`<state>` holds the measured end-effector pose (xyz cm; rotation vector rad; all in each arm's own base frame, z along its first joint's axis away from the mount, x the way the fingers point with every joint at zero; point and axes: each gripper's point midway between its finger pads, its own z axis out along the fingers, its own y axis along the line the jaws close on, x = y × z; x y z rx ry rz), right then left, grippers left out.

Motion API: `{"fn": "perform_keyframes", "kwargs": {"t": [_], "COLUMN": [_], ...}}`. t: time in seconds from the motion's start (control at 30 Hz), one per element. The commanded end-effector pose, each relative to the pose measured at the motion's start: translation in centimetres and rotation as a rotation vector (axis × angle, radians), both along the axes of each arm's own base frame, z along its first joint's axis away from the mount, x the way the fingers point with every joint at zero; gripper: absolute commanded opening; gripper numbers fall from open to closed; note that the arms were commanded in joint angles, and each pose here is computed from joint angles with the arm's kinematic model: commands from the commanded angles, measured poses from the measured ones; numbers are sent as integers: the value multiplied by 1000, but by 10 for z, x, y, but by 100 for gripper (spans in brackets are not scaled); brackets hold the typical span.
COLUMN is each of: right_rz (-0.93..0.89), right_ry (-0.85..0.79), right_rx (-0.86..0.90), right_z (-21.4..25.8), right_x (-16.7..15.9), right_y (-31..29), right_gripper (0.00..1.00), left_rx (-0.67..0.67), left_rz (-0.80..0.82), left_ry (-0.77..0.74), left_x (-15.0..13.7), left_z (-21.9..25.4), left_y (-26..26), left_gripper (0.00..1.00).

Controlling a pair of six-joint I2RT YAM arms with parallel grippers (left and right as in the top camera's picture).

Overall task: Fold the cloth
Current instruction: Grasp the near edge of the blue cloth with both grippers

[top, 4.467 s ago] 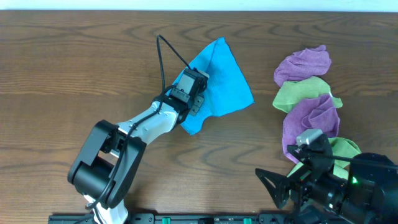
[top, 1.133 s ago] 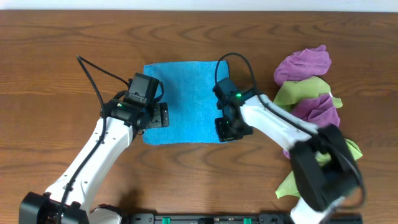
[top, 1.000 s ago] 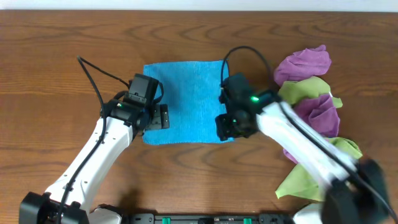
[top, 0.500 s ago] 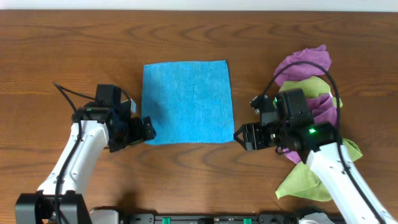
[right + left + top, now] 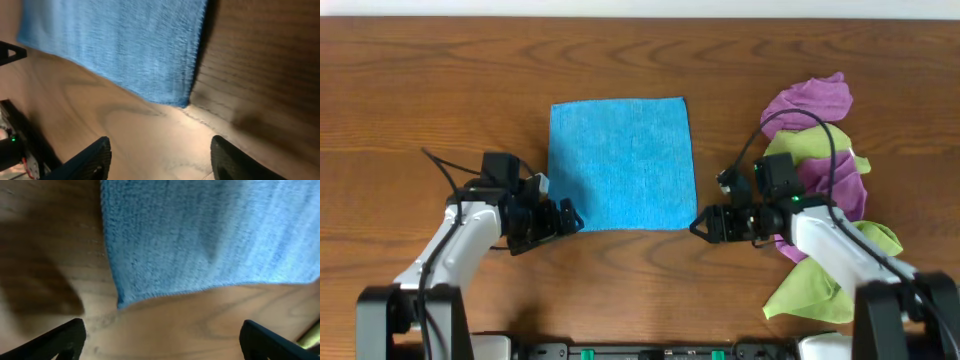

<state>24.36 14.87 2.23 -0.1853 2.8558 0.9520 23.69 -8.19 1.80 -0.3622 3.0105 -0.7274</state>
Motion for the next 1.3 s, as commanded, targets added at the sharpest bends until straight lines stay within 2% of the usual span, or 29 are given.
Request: {"fn": "perform_keyframes", "kwargs": {"t": [0.0, 0.33, 0.47, 0.5, 0.53, 0.77, 0.83, 0.9, 1.17, 1.27], "right_rz": [13, -5, -31, -29, -28, -3, 13, -2, -26, -46], "right_ry": [9, 16, 22, 26, 33, 55, 43, 48, 35, 28], "right_rx": [4, -48, -16, -6, -5, -3, -1, -4, 6, 14], "right_z": [-7, -23, -27, -27, -29, -37, -37, -37, -35, -34], "right_x": [-1, 4, 11, 11, 10, 5, 5, 6, 12, 17], "right_y": [-2, -8, -3, -1, -1, 11, 15, 16, 17, 19], "right_gripper": [63, 65, 65, 64, 64, 62, 60, 55, 20, 7], "left_rx": [-1, -1, -1, -1, -1, -1, -2, -2, -2, -2], "left_rz": [34, 35, 35, 35, 35, 35, 43, 45, 51, 52], "left_ry": [50, 68, 70, 71, 71, 71, 75, 76, 79, 79], "left_x": [-2, 5, 5, 5, 5, 5, 4, 5, 5, 5], "left_z": [-13, -35, -35, -35, -35, -35, -35, -35, -35, -35], "left_y": [1, 1, 1, 1, 1, 1, 1, 1, 1, 1], "left_gripper": [94, 86, 72, 65, 62, 60, 52, 40, 6, 6]}}
